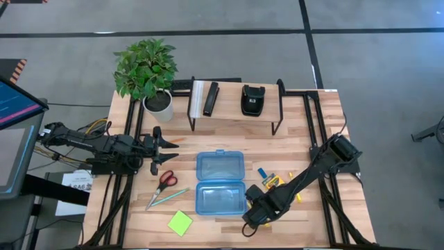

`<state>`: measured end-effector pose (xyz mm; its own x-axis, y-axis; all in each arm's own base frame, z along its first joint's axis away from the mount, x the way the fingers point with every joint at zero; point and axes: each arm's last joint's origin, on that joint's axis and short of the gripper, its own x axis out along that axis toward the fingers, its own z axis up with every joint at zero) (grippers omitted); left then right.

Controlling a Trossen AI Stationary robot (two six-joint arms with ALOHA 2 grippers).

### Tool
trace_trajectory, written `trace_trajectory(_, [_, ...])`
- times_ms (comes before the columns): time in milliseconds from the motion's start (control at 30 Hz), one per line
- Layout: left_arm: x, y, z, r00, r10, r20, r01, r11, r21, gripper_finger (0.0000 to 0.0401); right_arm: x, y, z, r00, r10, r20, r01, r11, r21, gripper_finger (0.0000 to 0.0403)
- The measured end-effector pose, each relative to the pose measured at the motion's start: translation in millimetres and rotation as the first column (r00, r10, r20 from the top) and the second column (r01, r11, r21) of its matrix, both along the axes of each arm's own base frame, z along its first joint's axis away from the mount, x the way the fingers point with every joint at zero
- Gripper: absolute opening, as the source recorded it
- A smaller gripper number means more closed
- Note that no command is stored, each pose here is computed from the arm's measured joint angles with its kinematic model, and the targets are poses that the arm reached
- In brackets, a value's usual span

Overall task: Pack school essentials
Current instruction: Put the bottom yellow highlighter pen into the blue supply box

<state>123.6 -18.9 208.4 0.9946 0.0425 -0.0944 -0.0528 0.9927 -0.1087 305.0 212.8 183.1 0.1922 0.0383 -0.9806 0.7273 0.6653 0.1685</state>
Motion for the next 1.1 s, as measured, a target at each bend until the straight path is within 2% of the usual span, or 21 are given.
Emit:
trace_trajectory(133, [0,0,0,1.0,0.0,0.0,0.0,1.0,0.0,0.0144,2,8,-1,0.998,0.048,0.04,-0.049,0.998,0.029,0.0096])
trace_trajectory(333, [0,0,0,1.0,0.0,0.0,0.0,1.0,0.0,0.0144,-3,13,-1,0.999,0.042,0.033,-0.042,0.999,0.026,0.0215])
trace_trajectory(400, [0,0,0,1.0,0.0,0.0,0.0,1.0,0.0,0.0144,-3,16,-6,0.999,0.044,0.028,-0.044,0.999,0.022,0.0241])
trace_trajectory(500, [0,0,0,1.0,0.0,0.0,0.0,1.0,0.0,0.0144,-6,22,-18,0.999,0.049,-0.015,-0.048,0.999,0.024,0.0257])
trace_trajectory(667, [0,0,0,1.0,0.0,0.0,0.0,1.0,0.0,0.0144,-6,29,-35,0.997,0.058,-0.045,-0.056,0.997,0.054,0.0256])
trace_trajectory(800, [0,0,0,1.0,0.0,-0.003,0.0,1.0,0.001,0.0144,-8,31,-43,0.994,0.069,-0.085,-0.066,0.997,0.042,0.0236])
trace_trajectory(933, [0,0,0,1.0,0.0,-0.003,0.0,1.0,0.0,0.0144,-10,29,-47,0.987,0.097,-0.126,-0.095,0.995,0.023,0.0181])
trace_trajectory(1100, [1,0,-1,1.0,0.0,-0.006,0.0,1.0,0.001,0.0144,-12,27,-43,0.984,0.112,-0.139,-0.111,0.994,0.016,0.0079])
